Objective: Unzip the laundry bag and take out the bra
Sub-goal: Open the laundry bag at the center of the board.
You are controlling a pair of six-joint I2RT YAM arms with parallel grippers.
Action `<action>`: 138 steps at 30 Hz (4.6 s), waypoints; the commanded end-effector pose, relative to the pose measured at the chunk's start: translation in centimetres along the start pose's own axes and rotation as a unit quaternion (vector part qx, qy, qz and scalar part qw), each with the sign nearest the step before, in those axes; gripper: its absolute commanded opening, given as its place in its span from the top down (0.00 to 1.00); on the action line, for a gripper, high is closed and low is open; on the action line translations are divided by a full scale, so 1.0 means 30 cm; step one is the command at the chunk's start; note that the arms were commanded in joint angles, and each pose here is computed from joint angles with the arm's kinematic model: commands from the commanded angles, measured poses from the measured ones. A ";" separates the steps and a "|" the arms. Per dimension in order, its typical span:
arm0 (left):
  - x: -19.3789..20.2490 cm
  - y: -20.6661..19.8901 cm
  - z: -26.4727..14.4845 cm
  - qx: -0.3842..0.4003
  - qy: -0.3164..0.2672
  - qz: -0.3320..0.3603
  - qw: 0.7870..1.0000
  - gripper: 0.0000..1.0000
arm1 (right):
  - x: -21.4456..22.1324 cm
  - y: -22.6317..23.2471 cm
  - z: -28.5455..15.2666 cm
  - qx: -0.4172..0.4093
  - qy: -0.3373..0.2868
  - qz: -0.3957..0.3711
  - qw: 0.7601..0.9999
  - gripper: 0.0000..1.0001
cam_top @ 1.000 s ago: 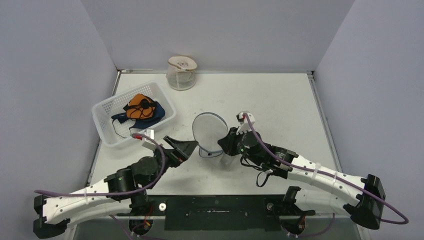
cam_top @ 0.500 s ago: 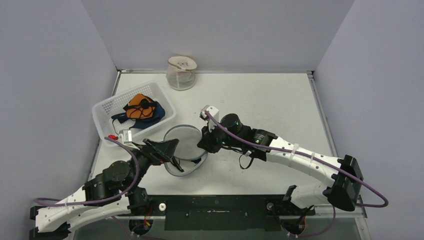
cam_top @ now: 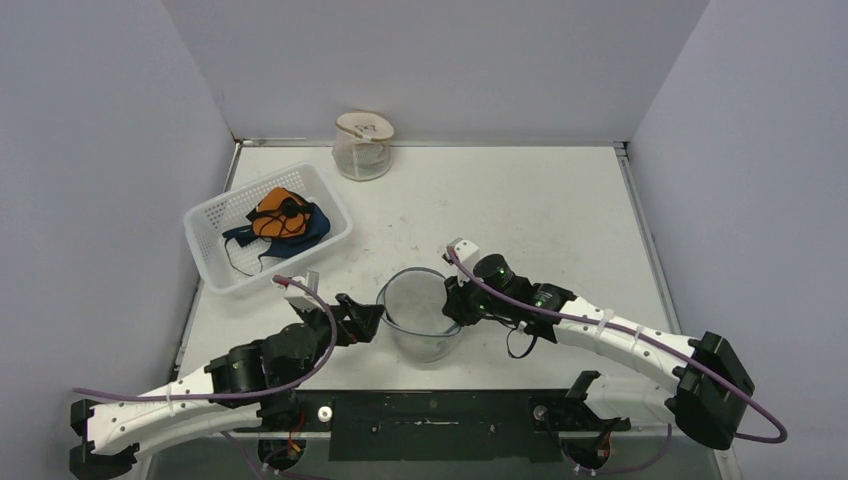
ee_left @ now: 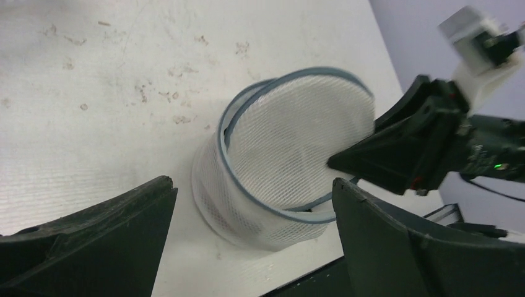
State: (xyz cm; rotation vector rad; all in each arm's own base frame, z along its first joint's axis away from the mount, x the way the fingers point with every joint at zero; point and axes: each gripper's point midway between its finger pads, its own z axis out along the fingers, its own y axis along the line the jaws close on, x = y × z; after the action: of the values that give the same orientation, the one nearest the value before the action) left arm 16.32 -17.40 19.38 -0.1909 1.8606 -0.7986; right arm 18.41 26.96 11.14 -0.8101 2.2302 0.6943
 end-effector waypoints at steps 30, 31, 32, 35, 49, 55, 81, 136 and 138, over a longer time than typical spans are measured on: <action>0.097 0.013 0.249 0.000 0.160 -0.017 0.987 0.67 | -0.032 0.001 -0.155 0.032 -0.096 0.070 0.992 0.42; 0.086 0.022 0.247 -0.005 0.149 -0.016 0.989 0.67 | -0.041 0.013 -0.162 0.026 -0.101 0.070 0.992 0.42; 0.083 0.031 0.246 -0.010 0.144 -0.015 0.989 0.67 | -0.050 0.026 -0.168 0.023 -0.107 0.069 0.992 0.42; 0.097 0.046 0.252 -0.019 0.151 -0.008 0.988 0.72 | -0.080 0.063 -0.187 0.016 -0.123 0.063 0.990 0.41; -0.258 -0.172 0.188 0.013 0.018 0.074 0.997 1.00 | -0.271 0.053 -0.394 0.023 -0.315 0.152 0.937 0.33; -0.345 -0.316 0.185 0.011 -0.017 0.141 0.990 1.00 | -0.293 0.020 -0.438 0.030 -0.359 0.188 0.914 0.31; 0.027 -0.292 0.218 0.047 0.018 0.012 0.999 1.00 | -0.217 0.124 -0.129 -0.007 -0.247 0.339 0.908 0.24; 0.032 -0.239 0.182 0.019 -0.014 0.022 0.999 1.00 | -0.133 -0.004 -0.251 0.210 -0.210 0.200 0.934 0.95; 0.028 -0.223 0.176 0.015 -0.018 0.018 1.000 1.00 | -0.120 -0.052 -0.290 0.230 -0.218 0.201 0.927 0.95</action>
State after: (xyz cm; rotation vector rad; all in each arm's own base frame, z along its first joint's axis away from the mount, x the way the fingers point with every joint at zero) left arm 18.57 -26.52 20.54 -0.0801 1.8593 -0.7983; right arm 17.36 25.66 18.32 0.0254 2.0773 0.5832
